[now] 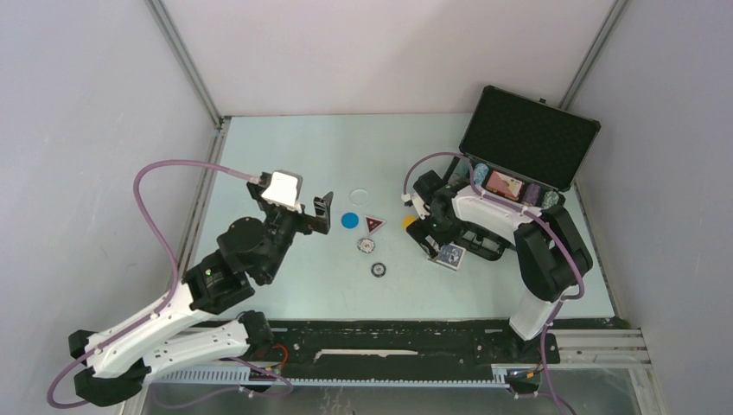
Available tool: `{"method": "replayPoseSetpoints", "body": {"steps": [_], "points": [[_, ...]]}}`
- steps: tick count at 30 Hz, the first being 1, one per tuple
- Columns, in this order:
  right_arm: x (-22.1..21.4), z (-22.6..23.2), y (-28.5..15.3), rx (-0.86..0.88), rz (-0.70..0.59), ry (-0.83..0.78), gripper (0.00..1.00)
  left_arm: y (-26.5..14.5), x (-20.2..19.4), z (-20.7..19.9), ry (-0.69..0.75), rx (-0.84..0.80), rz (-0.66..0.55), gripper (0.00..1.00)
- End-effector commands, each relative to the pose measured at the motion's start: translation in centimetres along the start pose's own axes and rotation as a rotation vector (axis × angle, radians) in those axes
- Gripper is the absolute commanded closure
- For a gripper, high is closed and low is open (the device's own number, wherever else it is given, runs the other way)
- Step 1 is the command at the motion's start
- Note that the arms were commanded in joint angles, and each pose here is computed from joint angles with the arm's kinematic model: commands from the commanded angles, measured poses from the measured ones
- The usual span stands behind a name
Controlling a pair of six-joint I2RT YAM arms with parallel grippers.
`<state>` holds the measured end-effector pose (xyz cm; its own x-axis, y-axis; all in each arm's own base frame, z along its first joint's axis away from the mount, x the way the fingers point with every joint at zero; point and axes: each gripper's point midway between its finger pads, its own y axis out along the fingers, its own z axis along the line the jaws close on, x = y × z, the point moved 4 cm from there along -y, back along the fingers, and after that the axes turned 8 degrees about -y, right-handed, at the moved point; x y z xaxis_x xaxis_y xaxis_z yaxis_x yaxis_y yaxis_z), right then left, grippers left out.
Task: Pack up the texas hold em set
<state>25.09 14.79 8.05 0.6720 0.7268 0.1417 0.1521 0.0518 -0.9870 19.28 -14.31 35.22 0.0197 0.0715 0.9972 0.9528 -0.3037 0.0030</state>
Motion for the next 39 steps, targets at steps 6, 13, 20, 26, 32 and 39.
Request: {"method": "replayPoseSetpoints", "body": {"steps": [6,13,20,26,32,39], "points": [[-0.1,-0.4,0.0,-0.031,0.031,-0.009,0.05,-0.2,0.9,-0.1,-0.079,-0.021,-0.056,0.0],[-0.1,-0.5,0.5,-0.03,0.051,-0.031,0.08,-0.4,0.9,0.1,-0.078,-0.015,-0.064,0.0],[0.1,-0.4,1.3,-0.01,0.052,-0.049,0.02,-0.3,0.7,0.1,-0.076,-0.01,-0.062,0.0],[0.4,0.7,1.0,0.038,0.025,-0.055,0.03,-0.3,0.7,0.4,-0.067,0.007,-0.063,0.0],[0.6,0.0,-0.7,-0.017,-0.021,-0.001,0.03,-0.2,0.6,0.4,-0.062,0.011,-0.06,0.0],[-0.3,0.3,-3.0,-0.053,-0.036,0.015,0.02,-0.2,0.6,0.3,-0.063,0.009,-0.061,0.0]]}}
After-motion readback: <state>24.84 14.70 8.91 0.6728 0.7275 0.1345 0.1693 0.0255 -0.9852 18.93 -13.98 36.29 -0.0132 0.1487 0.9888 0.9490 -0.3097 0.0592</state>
